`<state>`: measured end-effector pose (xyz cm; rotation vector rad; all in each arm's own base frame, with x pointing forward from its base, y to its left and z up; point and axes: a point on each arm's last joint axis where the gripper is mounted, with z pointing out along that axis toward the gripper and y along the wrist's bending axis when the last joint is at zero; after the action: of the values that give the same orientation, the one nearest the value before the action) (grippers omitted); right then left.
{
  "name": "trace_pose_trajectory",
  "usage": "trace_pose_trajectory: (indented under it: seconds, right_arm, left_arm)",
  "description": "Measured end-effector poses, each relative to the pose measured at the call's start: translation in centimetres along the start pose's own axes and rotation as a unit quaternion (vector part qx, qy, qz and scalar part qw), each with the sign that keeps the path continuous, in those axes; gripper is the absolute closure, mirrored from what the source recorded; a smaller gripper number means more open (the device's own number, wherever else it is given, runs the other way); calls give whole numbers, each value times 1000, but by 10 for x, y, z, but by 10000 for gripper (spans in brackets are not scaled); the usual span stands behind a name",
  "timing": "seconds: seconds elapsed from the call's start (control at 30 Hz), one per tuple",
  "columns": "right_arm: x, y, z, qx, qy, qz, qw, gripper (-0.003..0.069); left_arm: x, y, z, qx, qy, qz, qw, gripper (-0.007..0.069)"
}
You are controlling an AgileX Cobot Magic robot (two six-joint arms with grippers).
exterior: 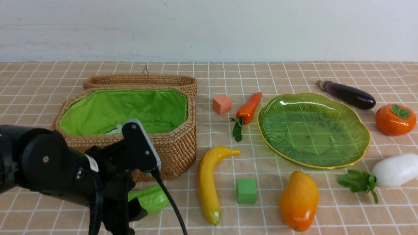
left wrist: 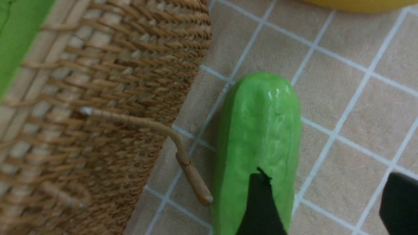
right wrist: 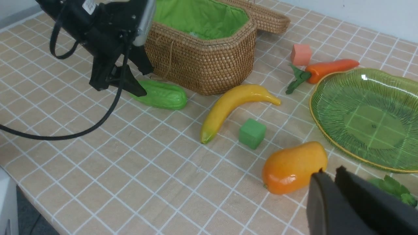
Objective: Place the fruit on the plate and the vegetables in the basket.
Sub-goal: Take a chayote with your left arm and place it on the basket on the left.
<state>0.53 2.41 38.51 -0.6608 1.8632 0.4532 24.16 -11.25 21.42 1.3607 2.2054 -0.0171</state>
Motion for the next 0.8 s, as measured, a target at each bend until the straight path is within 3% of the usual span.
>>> trace_pose_trajectory:
  seconds: [0.2, 0.47, 0.8]
  right_arm:
    - [1, 0, 0, -1, 4, 0, 1000, 595]
    - [1, 3, 0, -15, 6, 6, 1000, 592]
    - [1, 3, 0, -19, 5, 9, 1000, 583]
  left_arm:
    - [-1, 6, 18, -21, -6, 67, 998, 97]
    - [-3, 9, 21, -37, -13, 152, 988, 137]
    - [-5, 5, 25, -17, -23, 158, 987, 142]
